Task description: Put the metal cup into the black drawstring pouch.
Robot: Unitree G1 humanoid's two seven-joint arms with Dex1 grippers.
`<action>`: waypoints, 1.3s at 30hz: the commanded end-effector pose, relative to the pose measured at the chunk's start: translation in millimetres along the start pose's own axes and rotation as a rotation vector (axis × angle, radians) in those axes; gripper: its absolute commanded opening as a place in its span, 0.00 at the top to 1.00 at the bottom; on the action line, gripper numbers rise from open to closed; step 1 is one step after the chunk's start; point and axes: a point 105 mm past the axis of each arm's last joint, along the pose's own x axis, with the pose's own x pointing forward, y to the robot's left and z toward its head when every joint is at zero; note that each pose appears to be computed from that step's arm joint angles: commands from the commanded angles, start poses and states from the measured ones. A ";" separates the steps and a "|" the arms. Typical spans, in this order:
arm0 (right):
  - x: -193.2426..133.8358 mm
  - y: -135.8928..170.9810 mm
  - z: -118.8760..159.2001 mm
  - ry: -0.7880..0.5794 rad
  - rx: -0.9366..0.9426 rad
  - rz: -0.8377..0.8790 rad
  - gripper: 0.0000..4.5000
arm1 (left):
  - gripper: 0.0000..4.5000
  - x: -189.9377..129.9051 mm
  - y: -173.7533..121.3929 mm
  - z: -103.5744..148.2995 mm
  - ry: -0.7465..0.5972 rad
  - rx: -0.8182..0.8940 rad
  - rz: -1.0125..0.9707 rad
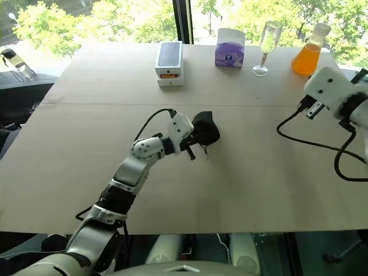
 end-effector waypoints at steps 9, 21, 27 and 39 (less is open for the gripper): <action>-23.6 121.2 57.8 -0.170 0.804 0.390 0.51 | 0.98 1.8 -2.3 45.0 -0.186 -0.154 -0.088; -14.3 188.7 97.9 -0.188 1.074 0.588 0.41 | 0.98 3.8 -2.1 46.5 -0.152 -0.137 -0.167; -0.5 191.1 93.6 -0.161 1.093 0.540 0.41 | 0.98 4.5 -3.4 45.6 -0.144 -0.111 -0.171; -18.8 200.1 73.4 -0.089 0.989 0.563 0.39 | 0.12 -32.2 -0.9 52.8 -0.145 -0.270 -0.278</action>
